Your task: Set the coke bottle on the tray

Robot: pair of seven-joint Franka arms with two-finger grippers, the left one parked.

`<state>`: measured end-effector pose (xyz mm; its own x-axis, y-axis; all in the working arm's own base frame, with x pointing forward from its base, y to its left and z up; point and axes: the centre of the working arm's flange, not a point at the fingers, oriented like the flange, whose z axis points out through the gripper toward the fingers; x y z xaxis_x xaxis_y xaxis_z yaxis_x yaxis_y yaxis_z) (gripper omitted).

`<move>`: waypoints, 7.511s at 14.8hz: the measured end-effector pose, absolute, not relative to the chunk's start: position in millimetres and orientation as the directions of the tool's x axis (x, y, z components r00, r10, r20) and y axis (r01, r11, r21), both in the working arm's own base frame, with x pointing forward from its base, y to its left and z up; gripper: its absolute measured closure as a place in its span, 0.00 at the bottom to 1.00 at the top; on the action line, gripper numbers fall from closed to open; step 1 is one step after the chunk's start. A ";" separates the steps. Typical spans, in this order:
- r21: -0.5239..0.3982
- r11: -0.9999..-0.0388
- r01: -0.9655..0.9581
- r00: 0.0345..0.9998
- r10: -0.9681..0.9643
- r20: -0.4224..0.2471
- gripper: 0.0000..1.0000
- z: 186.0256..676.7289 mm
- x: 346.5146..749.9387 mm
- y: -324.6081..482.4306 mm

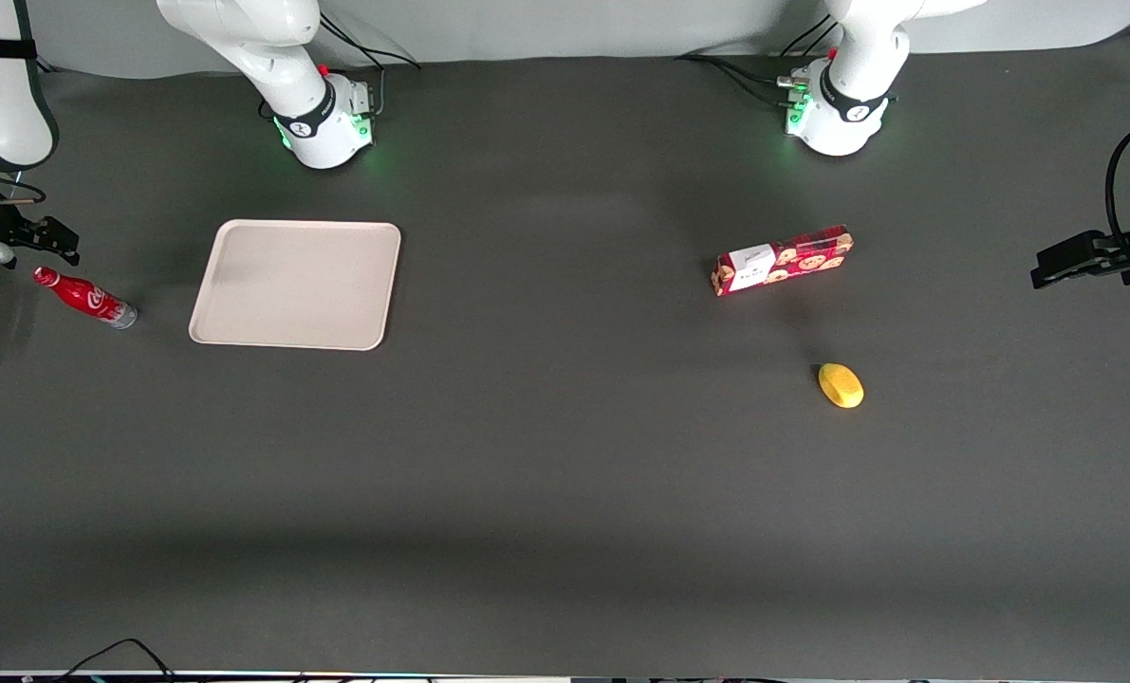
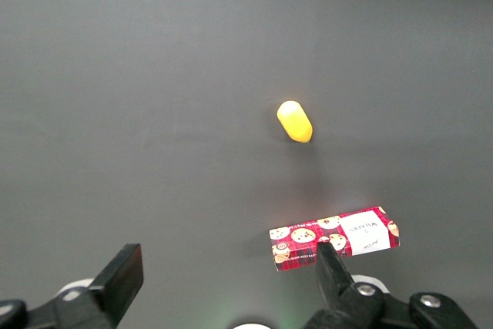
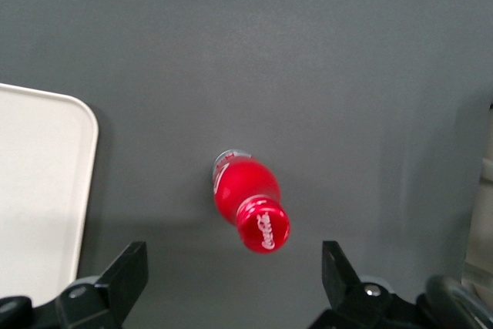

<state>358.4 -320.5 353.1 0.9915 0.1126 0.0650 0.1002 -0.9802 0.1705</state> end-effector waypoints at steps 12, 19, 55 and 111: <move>0.206 -0.975 0.085 0.994 0.096 0.046 0.01 320.2 358.2 -336.3; 0.197 -0.977 0.084 0.993 0.098 0.060 0.33 317.1 368.6 -328.4; 0.097 -0.994 0.053 0.999 0.053 0.007 0.67 541.0 477.1 -276.7; 0.085 -0.995 0.044 0.996 0.050 0.068 0.00 588.0 480.8 -79.8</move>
